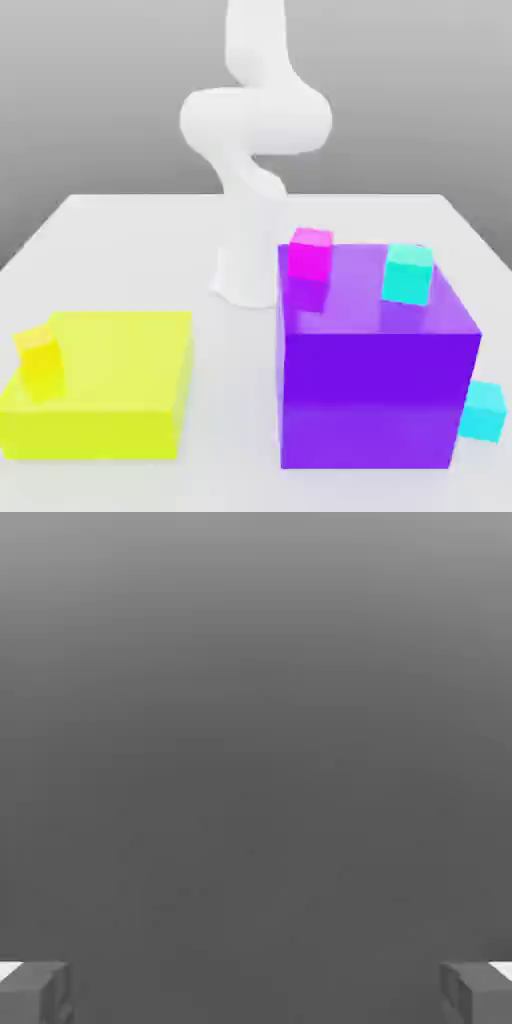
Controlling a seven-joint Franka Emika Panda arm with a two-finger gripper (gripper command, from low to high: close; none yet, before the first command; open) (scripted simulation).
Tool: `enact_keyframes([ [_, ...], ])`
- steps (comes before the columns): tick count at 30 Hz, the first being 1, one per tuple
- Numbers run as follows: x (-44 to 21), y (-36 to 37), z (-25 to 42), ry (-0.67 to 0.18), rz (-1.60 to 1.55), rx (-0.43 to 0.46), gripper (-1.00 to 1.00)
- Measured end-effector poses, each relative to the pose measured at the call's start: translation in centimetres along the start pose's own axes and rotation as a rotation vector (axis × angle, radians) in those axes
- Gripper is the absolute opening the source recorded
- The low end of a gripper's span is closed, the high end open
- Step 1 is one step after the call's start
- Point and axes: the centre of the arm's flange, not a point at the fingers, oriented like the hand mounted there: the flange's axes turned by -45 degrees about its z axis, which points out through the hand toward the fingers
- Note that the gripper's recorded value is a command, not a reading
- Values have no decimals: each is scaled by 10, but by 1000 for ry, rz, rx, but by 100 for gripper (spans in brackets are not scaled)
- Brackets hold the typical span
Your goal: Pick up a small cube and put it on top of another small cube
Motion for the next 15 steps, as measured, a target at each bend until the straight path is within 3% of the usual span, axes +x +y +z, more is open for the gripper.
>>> enact_keyframes([
  [8,-41,-100,-5,-57,264,39,0],
  [15,-90,-179,25,-146,486,17,0],
])
